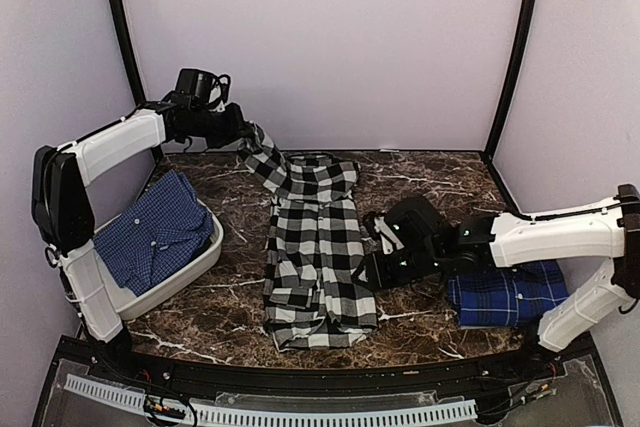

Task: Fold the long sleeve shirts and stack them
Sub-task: Fold the sleeve of the rectangle-folded shirt.

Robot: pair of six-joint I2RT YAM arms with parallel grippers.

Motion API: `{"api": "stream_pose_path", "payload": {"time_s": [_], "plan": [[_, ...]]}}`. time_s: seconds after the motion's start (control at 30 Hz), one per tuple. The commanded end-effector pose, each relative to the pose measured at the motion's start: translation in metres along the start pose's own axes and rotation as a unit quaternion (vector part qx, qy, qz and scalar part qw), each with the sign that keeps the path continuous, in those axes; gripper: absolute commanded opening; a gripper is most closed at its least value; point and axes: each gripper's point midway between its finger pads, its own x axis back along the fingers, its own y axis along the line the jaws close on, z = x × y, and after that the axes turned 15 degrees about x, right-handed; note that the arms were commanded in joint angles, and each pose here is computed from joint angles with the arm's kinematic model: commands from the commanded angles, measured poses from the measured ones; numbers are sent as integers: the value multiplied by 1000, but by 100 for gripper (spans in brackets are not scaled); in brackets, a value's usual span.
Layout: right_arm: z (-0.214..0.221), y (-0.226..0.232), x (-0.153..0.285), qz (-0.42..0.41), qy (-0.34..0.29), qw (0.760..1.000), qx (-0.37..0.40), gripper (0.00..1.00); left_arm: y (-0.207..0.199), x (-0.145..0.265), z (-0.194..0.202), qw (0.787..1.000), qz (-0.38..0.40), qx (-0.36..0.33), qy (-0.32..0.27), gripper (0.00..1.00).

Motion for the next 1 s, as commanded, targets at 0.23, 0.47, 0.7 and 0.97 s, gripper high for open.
{"api": "stream_pose_path", "payload": {"time_s": [0.23,0.47,0.7,0.97], "plan": [[-87,-72,22,40,-111,992,-52,41,-63,7,146,961,140,3,239,0],[-107,-81,9,25,-114,992,-51,43,-56,3,267,909,141,87,383,0],[-100,-82,-5,16,-100,993,-58,45,-49,4,301,897,122,93,414,37],[-86,-72,-12,-6,-80,996,-46,54,-33,11,285,930,77,45,357,63]]}}
